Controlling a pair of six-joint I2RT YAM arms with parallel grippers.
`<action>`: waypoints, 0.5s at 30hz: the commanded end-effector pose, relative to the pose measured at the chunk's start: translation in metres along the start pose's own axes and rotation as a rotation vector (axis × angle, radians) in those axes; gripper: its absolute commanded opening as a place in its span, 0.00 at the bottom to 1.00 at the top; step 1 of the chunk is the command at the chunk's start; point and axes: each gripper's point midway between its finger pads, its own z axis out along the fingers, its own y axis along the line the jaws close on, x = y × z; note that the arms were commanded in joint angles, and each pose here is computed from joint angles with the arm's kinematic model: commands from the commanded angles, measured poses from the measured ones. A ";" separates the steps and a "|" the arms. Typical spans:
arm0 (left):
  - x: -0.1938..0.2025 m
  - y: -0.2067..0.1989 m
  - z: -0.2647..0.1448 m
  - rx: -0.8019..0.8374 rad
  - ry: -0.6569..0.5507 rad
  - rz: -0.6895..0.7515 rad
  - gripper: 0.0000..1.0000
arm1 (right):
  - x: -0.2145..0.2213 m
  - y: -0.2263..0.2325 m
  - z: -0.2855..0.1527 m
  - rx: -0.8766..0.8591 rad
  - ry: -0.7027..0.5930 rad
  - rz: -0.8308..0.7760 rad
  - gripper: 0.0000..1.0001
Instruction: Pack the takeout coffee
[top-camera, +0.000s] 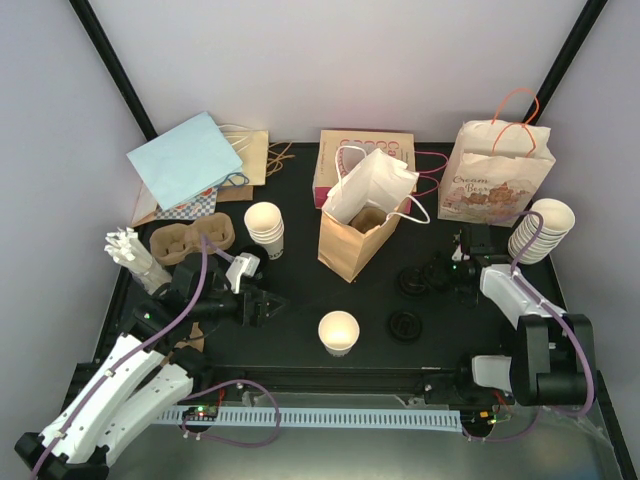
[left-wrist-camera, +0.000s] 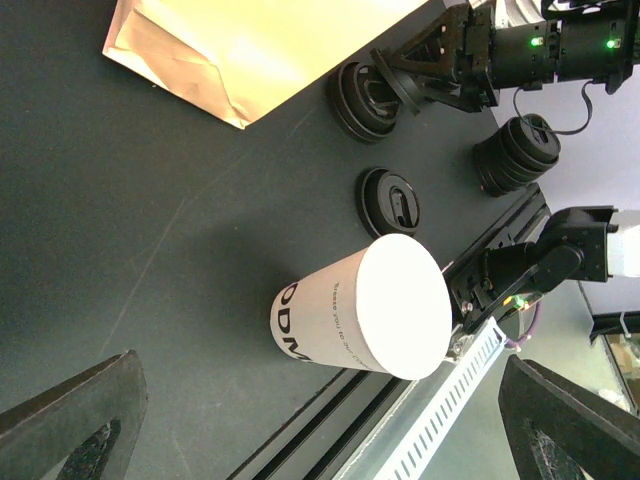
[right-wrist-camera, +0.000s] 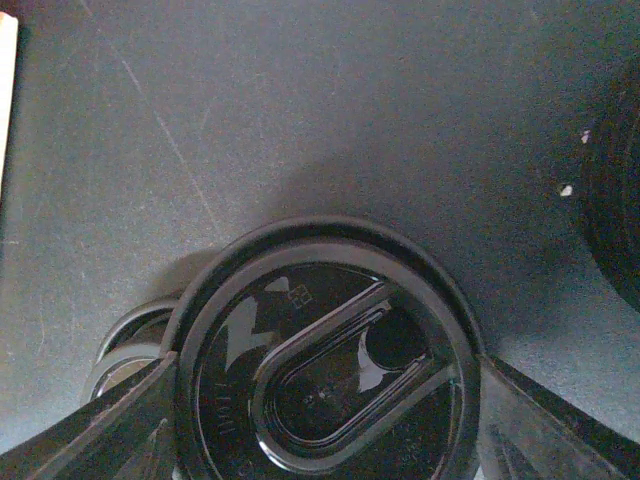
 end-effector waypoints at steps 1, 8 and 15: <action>-0.006 -0.009 -0.005 0.022 -0.013 0.017 0.99 | -0.002 -0.001 0.003 -0.003 0.001 -0.003 0.78; -0.006 -0.009 -0.006 0.021 -0.015 0.018 0.99 | -0.009 0.009 -0.016 -0.028 -0.034 -0.028 0.78; -0.009 -0.010 -0.003 0.031 -0.017 0.011 0.99 | -0.008 0.034 -0.061 -0.101 -0.096 -0.080 0.78</action>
